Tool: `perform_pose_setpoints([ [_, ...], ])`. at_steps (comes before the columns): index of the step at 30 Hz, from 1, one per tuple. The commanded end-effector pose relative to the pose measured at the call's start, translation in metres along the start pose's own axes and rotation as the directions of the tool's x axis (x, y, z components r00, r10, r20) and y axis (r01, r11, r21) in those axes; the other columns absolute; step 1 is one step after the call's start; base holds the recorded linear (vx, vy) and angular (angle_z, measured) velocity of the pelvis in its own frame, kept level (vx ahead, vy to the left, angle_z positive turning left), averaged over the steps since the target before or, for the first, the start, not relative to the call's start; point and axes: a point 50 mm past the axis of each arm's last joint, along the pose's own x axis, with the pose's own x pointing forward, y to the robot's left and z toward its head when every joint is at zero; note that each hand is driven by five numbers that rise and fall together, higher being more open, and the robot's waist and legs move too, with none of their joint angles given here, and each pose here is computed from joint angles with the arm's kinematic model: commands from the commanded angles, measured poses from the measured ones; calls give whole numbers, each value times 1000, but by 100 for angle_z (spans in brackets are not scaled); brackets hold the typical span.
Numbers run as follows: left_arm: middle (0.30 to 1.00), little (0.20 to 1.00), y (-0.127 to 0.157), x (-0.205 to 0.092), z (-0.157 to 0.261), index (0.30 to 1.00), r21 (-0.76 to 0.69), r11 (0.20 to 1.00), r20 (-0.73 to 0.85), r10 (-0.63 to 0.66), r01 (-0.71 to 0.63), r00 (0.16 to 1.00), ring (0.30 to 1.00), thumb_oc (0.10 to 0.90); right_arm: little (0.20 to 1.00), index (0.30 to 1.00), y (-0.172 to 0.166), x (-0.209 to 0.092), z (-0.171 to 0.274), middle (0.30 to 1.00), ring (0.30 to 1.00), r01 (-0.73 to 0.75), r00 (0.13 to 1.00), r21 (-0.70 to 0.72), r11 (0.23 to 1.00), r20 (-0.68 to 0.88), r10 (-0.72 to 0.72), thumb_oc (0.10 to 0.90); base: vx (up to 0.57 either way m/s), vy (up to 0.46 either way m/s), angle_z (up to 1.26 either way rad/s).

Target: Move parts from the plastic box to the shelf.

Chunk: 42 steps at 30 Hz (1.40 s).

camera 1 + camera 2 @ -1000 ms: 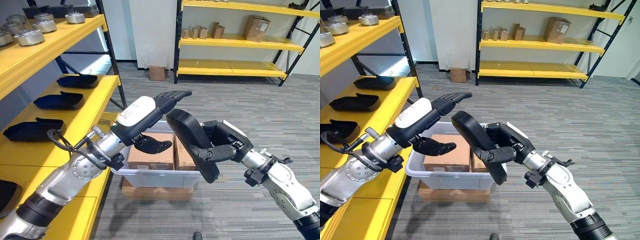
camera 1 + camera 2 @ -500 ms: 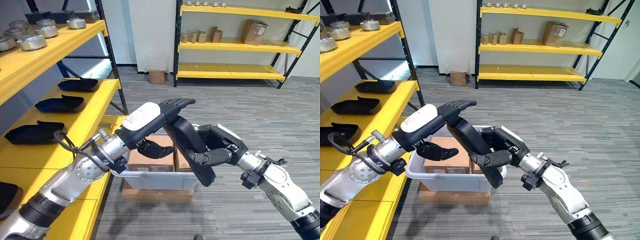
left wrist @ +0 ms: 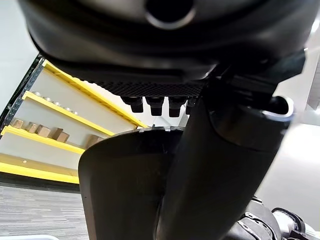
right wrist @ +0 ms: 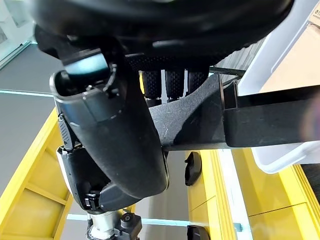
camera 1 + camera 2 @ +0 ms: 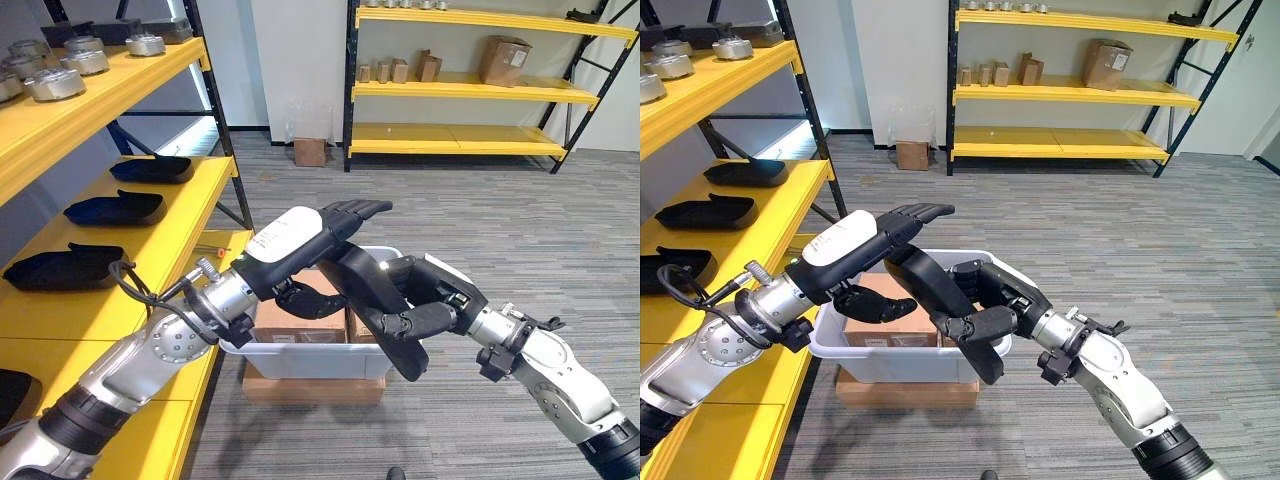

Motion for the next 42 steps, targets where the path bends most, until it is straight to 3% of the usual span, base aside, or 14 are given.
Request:
perform_pose_setpoints([
  [1, 1000, 1000, 30, 23, 18, 1000, 25, 993, 161, 108, -114, 981, 1000, 900, 300, 300, 4, 26, 83, 300, 300, -84, 920, -115, 990, 372, 121, 400, 0, 0, 0],
  [6, 1000, 1000, 27, 25, 17, 1000, 22, 995, 158, 94, -99, 983, 1000, 900, 300, 300, 8, 29, 86, 300, 300, -103, 910, -113, 988, 391, 139, 400, 0, 0, 0],
  [7, 907, 907, 25, 26, 16, 907, 16, 996, 158, 84, -88, 984, 907, 833, 300, 300, 9, 30, 87, 300, 300, -109, 907, -115, 987, 395, 146, 400, 0, 0, 0],
  [9, 300, 300, 24, 27, 17, 300, 10, 997, 161, 77, -79, 984, 300, 400, 300, 300, 10, 31, 88, 300, 300, -113, 904, -113, 987, 401, 149, 400, 0, 0, 0],
  [29, 300, 300, 27, 23, 16, 300, -17, 995, 152, 101, -99, 983, 300, 400, 300, 300, 12, 32, 95, 300, 300, -106, 884, -125, 986, 443, 151, 400, 0, 0, 0],
  [38, 300, 300, 33, 14, 11, 300, -31, 990, 119, 139, -137, 983, 300, 400, 300, 300, 6, 25, 101, 300, 300, -41, 861, -108, 993, 500, 89, 400, 0, 0, 0],
  [40, 300, 300, 35, 10, 9, 300, -30, 989, 98, 148, -146, 984, 300, 400, 953, 953, 3, 21, 95, 953, 953, -11, 865, -60, 998, 500, 40, 867, 0, 0, 0],
  [41, 300, 300, 36, 9, 7, 300, -29, 987, 87, 157, -155, 984, 300, 400, 1000, 1000, 1, 19, 91, 1000, 1000, 1, 866, -32, 999, 499, 16, 900, 0, 0, 0],
  [42, 300, 300, 37, 6, 6, 300, -28, 986, 77, 165, -163, 983, 300, 400, 1000, 1000, 0, 15, 89, 1000, 1000, 14, 869, -22, 1000, 495, -1, 900, 0, 0, 0],
])
